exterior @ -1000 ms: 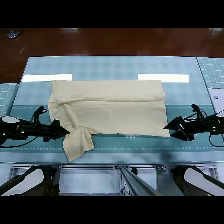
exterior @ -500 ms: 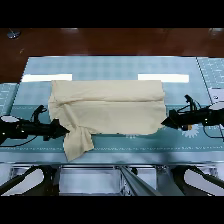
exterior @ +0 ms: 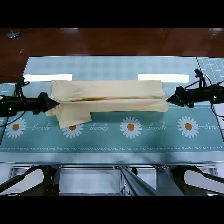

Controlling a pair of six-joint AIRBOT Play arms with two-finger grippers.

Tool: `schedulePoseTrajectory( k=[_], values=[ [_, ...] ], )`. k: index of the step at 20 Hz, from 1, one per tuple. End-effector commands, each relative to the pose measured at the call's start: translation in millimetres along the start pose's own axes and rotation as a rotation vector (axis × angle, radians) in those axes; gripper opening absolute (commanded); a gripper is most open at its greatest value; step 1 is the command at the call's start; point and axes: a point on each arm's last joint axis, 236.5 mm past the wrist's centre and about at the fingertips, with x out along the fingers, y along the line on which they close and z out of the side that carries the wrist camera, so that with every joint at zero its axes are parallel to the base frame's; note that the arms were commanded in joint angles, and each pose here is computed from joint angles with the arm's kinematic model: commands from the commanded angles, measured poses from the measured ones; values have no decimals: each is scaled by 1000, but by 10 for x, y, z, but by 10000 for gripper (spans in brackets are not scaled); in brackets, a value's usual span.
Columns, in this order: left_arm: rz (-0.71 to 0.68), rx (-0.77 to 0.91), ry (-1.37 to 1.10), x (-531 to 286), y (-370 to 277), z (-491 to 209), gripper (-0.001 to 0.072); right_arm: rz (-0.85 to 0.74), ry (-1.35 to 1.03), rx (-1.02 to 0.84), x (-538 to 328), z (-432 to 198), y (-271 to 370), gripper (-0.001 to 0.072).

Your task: Fold the shirts.

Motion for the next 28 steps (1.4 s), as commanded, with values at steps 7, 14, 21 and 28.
schedulePoseTrajectory(
  k=[7, 14, 21, 28],
  values=[
    [35, -5, -80, 595, -109, 1099, 29, 39, -109, 66, 406, 1108, 140, 26],
    [19, -2, -58, 738, -136, 1231, 488, 74, -101, 91, 718, 1308, 133, 378],
    [448, -106, 200, -453, 982, 816, 702, -74, -7, 102, 150, 1132, -545, 616],
    [361, 89, -161, -421, 370, 841, 701, -26, 194, 98, 872, 681, -270, 616]
  ],
)
